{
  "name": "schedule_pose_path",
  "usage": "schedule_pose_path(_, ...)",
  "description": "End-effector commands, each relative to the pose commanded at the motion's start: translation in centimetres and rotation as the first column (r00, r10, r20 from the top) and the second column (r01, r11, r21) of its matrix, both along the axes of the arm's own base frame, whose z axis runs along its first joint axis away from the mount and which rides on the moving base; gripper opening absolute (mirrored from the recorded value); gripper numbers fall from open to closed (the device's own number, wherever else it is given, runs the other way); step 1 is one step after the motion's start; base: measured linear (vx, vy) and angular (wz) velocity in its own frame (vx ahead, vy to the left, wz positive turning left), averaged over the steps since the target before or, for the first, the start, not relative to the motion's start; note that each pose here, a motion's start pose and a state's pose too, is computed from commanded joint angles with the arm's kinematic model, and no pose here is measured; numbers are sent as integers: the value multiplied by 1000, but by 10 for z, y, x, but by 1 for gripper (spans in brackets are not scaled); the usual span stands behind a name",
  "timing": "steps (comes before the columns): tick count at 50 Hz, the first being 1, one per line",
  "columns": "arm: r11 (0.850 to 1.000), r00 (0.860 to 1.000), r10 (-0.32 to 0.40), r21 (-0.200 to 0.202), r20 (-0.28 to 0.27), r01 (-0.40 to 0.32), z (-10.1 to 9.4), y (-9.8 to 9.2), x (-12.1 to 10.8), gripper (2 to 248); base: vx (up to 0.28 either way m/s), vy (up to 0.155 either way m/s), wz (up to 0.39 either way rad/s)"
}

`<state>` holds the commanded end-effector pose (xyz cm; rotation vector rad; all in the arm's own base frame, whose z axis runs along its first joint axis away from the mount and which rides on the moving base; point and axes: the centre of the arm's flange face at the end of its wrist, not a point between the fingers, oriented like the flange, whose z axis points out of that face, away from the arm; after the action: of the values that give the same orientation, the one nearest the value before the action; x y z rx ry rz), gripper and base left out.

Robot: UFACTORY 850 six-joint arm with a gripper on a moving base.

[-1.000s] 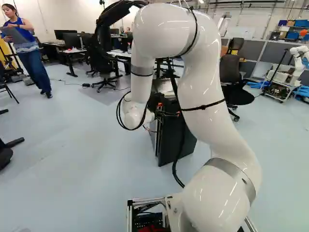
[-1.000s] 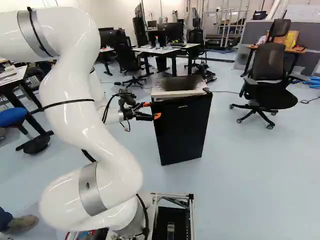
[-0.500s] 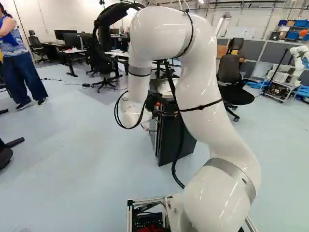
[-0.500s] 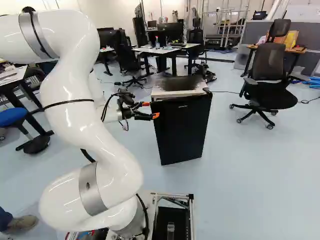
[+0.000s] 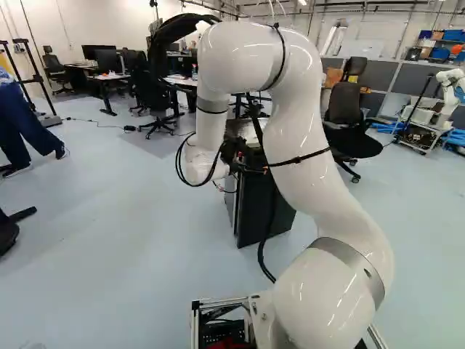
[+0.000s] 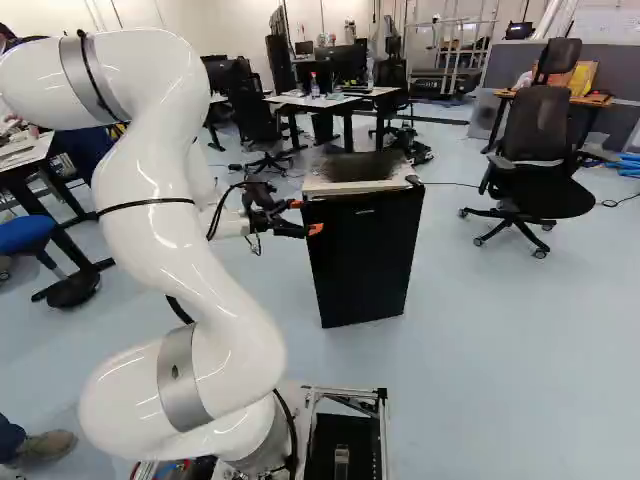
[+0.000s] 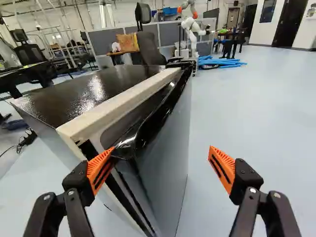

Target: Grab a drink from the fridge

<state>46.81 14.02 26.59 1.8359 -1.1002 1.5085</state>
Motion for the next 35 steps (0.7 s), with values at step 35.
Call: schedule_pose_path(35, 996, 995, -88, -28, -35, 87, 1, -23, -34, 247, 0, 0, 0)
